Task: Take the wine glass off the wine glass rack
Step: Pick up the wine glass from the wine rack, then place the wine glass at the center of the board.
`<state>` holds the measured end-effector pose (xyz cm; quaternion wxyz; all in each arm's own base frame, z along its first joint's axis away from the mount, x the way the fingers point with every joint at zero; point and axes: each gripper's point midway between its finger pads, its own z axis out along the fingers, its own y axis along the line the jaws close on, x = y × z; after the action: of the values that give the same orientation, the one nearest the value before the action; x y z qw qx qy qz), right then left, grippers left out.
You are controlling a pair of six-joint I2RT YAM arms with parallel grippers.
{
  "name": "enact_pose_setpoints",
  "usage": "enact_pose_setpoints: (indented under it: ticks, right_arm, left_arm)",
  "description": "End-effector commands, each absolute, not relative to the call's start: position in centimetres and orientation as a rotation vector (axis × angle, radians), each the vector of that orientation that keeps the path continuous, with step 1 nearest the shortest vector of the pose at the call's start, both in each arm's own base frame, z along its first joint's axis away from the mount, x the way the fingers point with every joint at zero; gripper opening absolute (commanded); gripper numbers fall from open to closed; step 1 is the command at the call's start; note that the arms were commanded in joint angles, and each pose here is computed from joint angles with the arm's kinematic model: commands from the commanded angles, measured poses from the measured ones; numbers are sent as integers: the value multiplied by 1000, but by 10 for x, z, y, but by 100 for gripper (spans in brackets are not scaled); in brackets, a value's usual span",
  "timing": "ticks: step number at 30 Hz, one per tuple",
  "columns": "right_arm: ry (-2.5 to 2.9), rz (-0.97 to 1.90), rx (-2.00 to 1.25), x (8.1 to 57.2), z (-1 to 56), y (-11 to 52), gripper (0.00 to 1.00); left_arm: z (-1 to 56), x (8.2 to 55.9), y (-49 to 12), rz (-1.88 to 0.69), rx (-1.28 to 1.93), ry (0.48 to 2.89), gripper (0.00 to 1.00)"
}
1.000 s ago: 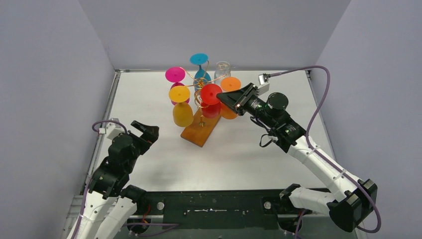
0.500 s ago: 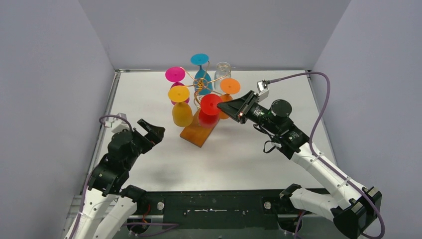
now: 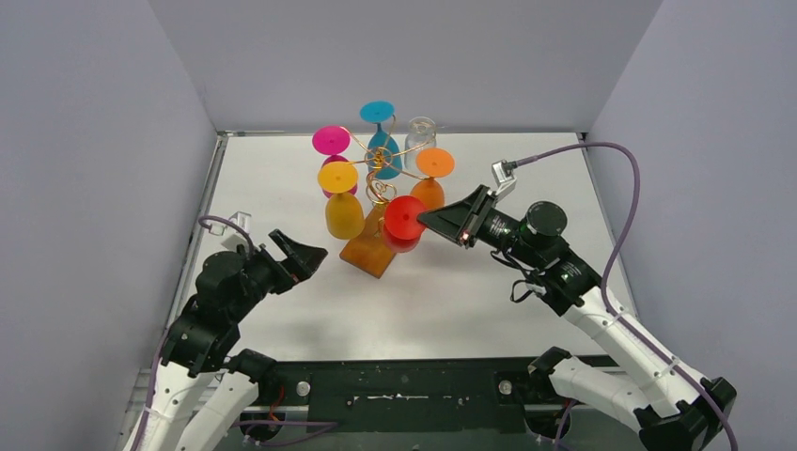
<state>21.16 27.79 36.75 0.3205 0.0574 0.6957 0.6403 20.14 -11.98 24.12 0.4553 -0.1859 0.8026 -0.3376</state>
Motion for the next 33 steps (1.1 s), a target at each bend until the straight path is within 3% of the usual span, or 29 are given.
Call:
enact_pose_setpoints:
  ticks: [1, 7, 14, 17, 20, 22, 28, 33]
  right_arm:
    - [1803, 1613, 41, 192, 365, 265, 0]
    - [1907, 1464, 24, 182, 336, 248, 0]
    - [1952, 1380, -146, 159, 292, 238, 0]
    - [1912, 1448, -114, 159, 299, 242, 0]
    - [1885, 1527, -79, 162, 298, 251, 0]
    - [1899, 1577, -49, 165, 298, 257, 0]
    - [1861, 1653, -88, 165, 309, 274, 0]
    - [1820, 1771, -146, 156, 321, 284, 0]
  left_arm:
    - [289, 192, -148, -1088, -359, 1874, 93]
    - [318, 189, -199, -1500, -275, 1832, 87]
    - [292, 166, -210, -1540, -107, 1883, 86]
    - [302, 158, -214, -1587, -87, 1848, 84]
    - [314, 161, -214, -1587, -95, 1774, 73]
    - [329, 160, -222, -1642, -33, 1722, 72]
    - [311, 161, -242, -1535, 68, 1874, 72]
    - [302, 148, -268, -1602, 108, 1877, 56]
